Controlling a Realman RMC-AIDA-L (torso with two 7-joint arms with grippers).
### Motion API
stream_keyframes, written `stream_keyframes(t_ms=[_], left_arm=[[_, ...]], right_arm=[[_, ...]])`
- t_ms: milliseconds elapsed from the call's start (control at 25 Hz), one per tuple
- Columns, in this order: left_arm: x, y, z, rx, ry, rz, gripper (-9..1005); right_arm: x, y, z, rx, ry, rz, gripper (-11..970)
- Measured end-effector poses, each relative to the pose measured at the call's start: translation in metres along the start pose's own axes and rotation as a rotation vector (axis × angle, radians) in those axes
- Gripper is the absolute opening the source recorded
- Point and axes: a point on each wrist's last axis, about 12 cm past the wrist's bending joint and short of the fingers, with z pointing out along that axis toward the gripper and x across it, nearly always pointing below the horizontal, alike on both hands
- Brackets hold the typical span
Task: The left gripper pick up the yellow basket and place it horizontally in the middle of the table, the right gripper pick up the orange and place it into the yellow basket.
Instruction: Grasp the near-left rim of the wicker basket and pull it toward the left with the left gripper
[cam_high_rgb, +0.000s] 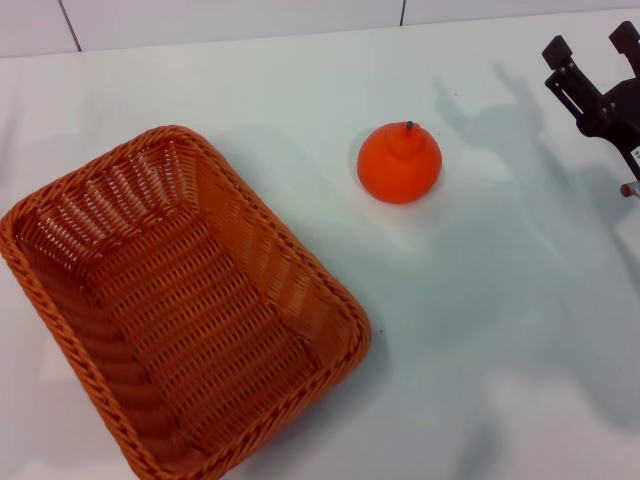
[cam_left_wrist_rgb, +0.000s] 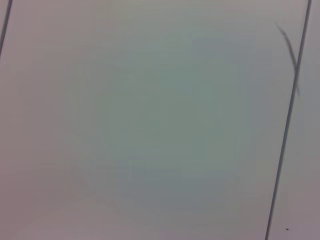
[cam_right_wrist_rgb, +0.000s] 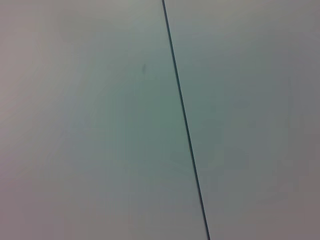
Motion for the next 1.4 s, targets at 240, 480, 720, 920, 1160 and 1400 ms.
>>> stream_keyframes(t_ms=[240,480,720,920,1160,1400], left_arm=[[0.0,0.0,0.001,0.001,-0.003,-0.001,870],[-0.001,-0.001,0.002,0.003,-0.005,-0.002,868],[-0.001,-0.001,0.002,0.002,-0.006,-0.002,869],[-0.002,-0.002,0.004,0.005,-0.008,-0.002,870],[-0.006,-0.001,0.007,0.016,-0.014,-0.067,869],[-0.039,0.01,0.027,0.175,0.06,-0.315,865]], right_arm=[[0.0,0.0,0.0,0.0,0.0,0.0,944],[0.0,0.0,0.0,0.0,0.0,0.0,944],[0.0,0.0,0.001,0.001,0.001,0.0,944],[0.0,0.0,0.001,0.003,0.003,0.0,944],[0.001,-0.001,0.002,0.004,0.003,0.0,944],[0.0,-0.001,0.002,0.004,0.002,0.006,944]])
